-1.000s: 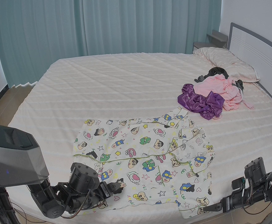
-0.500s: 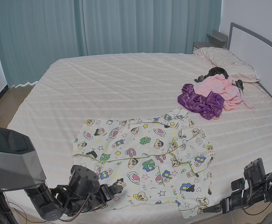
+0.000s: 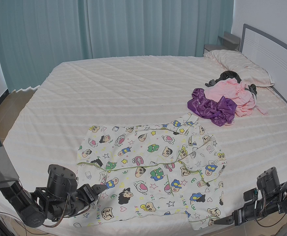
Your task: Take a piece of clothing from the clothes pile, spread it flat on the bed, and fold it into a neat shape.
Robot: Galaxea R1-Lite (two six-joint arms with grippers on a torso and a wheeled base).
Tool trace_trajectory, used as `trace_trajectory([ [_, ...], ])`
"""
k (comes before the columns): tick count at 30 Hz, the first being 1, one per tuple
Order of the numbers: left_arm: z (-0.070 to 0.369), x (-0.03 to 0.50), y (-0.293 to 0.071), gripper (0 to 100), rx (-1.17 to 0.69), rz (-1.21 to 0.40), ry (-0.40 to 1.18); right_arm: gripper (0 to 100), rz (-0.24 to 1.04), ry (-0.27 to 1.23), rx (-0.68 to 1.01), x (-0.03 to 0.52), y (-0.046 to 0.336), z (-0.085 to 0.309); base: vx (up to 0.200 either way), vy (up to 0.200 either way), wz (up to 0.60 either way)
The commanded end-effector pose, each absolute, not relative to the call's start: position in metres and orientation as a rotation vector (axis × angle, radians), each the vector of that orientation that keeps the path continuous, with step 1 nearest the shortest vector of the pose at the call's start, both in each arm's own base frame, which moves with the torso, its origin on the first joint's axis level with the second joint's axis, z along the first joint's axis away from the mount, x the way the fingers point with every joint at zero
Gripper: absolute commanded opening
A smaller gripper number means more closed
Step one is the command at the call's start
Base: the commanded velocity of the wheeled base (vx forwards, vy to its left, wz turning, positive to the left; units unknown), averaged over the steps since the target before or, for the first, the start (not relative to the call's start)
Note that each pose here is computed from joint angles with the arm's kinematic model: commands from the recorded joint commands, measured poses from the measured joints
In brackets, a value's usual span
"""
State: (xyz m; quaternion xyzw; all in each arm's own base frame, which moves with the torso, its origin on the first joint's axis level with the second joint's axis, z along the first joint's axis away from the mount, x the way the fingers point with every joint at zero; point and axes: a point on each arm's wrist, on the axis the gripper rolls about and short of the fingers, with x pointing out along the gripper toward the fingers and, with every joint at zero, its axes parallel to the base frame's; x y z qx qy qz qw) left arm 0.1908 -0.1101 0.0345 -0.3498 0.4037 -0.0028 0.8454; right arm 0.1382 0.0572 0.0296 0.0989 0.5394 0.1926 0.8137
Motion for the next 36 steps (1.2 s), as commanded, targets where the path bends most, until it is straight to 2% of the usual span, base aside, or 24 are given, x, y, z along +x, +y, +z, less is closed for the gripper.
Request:
trace_trajectory([
  [1,0.024,0.192,-0.101,100,-0.738,0.056,0.886,100,0.411,1.157,0.21,0.137,0.057,0.029,0.0,0.0,0.0],
  [6,0.008,0.198,-0.105,100,-0.755,0.1,0.934,100,0.411,1.156,0.21,0.137,0.057,0.029,0.0,0.0,0.0],
  [15,0.005,0.197,-0.116,100,-0.826,0.109,0.956,100,0.411,1.161,0.211,0.137,0.057,0.028,0.0,0.0,0.0],
  [22,0.01,0.206,-0.123,100,-0.914,0.11,0.926,100,0.421,1.161,0.205,0.136,0.058,0.028,0.0,0.0,0.0],
  [36,0.006,0.211,-0.123,100,-0.896,0.15,0.853,100,0.428,1.162,0.199,0.135,0.059,0.029,0.0,0.0,0.0],
])
